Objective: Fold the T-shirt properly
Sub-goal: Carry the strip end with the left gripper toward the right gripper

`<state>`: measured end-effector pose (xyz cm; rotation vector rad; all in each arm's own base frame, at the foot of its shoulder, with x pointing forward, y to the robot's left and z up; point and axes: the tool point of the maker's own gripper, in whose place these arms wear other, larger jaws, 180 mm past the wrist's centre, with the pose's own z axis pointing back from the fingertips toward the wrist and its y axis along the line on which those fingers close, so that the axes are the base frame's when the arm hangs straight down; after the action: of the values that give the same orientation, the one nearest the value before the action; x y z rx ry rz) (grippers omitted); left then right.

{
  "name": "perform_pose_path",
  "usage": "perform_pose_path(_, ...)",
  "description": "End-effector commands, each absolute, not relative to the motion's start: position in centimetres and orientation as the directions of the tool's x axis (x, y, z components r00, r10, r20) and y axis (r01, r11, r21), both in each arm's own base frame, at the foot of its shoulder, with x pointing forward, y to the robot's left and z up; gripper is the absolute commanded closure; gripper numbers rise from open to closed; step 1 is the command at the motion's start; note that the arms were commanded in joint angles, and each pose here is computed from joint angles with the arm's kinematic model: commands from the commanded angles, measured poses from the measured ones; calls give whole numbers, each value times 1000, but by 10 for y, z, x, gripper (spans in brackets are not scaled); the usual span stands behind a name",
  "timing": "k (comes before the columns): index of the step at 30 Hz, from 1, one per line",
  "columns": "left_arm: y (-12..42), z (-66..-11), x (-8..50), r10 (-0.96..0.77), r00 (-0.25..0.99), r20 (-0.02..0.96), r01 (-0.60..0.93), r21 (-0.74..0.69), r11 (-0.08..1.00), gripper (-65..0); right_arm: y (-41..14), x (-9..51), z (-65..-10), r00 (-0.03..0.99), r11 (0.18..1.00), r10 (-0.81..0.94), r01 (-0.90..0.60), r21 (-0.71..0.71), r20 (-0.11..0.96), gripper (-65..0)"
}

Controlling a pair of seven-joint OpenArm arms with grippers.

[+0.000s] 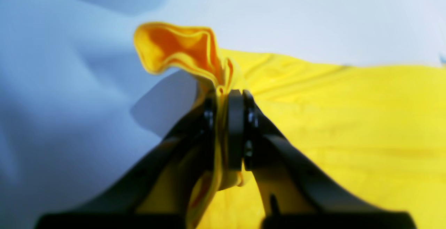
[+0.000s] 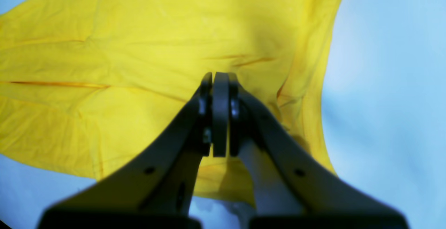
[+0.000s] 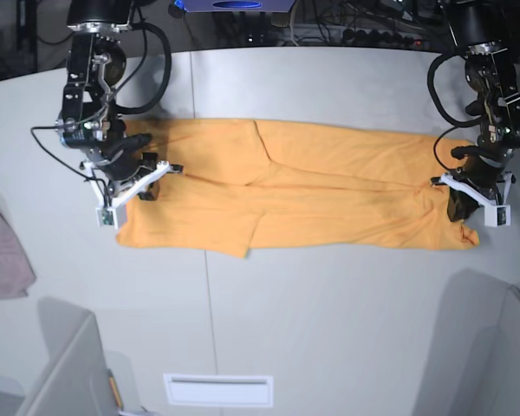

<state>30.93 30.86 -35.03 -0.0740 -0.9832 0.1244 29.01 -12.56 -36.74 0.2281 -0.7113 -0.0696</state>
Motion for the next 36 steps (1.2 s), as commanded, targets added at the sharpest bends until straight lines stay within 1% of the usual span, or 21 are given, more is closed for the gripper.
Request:
perform_pose_path(1,306,-331,318,124,508,853,-51,-114,992,0,-126,300,-354,719,973,-142,-26,231,680,0)
perform_pose_path(6,267,-323,319,154,505,850,-15,-170,985,0,-126,303,-352,715,973,-143,-27,231,685,0)
perform_pose_path(9,231,-330,322,137,532,835,58,-197,979,0,-127,305,-351,714,973,-143,-27,231,686,0)
perform_pose_path(11,214,-335,323,143,547,824,73,-218,973,0,-127,305,-351,714,973,-144,-26,231,685,0)
perform_pose_path(14,191,-345,322,175,572,801,68,-259,964,0,-142,305,-351,708,974,-171,16,226,685,0)
perform_pose_path(20,138,-349,329,143,595,791,174,-301,938,0,-165,304,-350,693,972,-214,82,220,688,0)
perform_pose_path(27,101,-349,329,131,605,786,240,-336,911,0,-172,303,-349,689,971,-226,101,217,689,0)
perform_pose_path(31,91,-352,330,143,623,769,222,-349,911,0,-172,303,-350,690,971,-226,101,218,688,0)
perform_pose_path(36,69,-350,330,115,626,771,273,-354,895,0,-172,304,-349,688,971,-226,101,218,690,0)
